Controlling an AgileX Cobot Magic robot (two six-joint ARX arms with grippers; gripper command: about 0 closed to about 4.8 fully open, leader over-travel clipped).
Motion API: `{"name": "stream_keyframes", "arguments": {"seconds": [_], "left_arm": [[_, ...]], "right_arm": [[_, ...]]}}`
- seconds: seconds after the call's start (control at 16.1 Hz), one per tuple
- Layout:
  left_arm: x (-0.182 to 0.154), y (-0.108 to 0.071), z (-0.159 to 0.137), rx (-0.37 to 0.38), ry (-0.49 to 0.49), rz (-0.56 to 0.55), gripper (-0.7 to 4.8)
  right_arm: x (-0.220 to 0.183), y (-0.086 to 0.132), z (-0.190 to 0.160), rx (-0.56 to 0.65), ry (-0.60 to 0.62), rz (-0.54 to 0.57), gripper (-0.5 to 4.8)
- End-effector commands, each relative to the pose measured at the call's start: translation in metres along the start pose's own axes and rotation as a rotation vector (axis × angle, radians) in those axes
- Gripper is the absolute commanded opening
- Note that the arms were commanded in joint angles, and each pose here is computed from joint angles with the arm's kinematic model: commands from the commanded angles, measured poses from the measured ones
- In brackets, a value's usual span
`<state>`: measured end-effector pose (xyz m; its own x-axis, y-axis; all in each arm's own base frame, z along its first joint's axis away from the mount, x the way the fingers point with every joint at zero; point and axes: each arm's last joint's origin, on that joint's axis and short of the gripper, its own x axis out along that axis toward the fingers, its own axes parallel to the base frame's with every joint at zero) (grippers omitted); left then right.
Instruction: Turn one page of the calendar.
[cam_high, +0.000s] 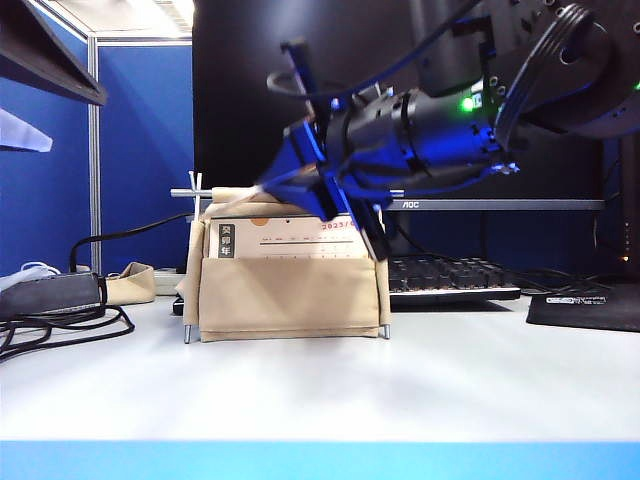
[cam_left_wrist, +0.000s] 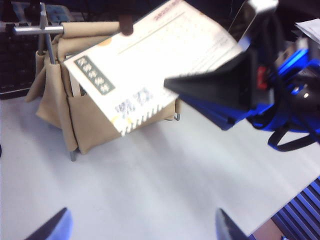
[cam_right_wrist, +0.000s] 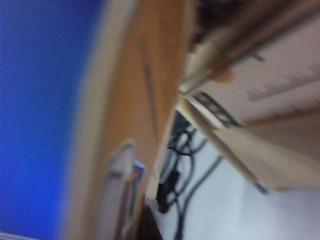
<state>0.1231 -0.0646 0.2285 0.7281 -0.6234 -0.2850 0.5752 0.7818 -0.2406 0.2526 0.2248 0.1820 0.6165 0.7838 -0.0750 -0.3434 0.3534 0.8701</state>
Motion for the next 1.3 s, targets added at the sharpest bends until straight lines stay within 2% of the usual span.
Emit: {"name": "stream_keyframes", "arguments": {"seconds": [0.06, 0.31, 0.75, 0.93, 0.99, 1.12, 1.3], "left_arm": [[0.0, 0.0, 0.002, 0.011, -0.013, 0.0, 3.74], [0.0, 0.0, 0.0, 0.005, 0.009, 0.0, 3.73], [-0.001, 0.0, -0.001, 0.001, 0.022, -0.006, 3.73], [-0.001, -0.001, 0.0, 0.007, 0.006, -0.018, 3.73], [-0.001, -0.001, 0.001, 0.008, 0.001, -0.028, 3.73], [-0.001, -0.001, 0.001, 0.009, 0.001, -0.033, 3.73], [-0.001, -0.002, 0.001, 0.008, 0.004, -0.048, 3.73]], "right_arm": [[0.0, 0.012, 0.005, -0.026, -0.02, 0.118, -0.02], [-0.002, 0.024, 0.012, -0.022, -0.084, 0.238, -0.01], [-0.006, 0.027, 0.027, -0.03, -0.201, 0.279, -0.01], [0.003, 0.038, 0.047, -0.058, -0.193, 0.323, -0.01], [0.009, 0.045, 0.054, -0.076, -0.174, 0.319, 0.0], [0.019, 0.056, 0.069, -0.121, -0.177, 0.278, 0.45], [0.021, 0.05, 0.077, -0.128, -0.203, 0.2, 0.54]]}}
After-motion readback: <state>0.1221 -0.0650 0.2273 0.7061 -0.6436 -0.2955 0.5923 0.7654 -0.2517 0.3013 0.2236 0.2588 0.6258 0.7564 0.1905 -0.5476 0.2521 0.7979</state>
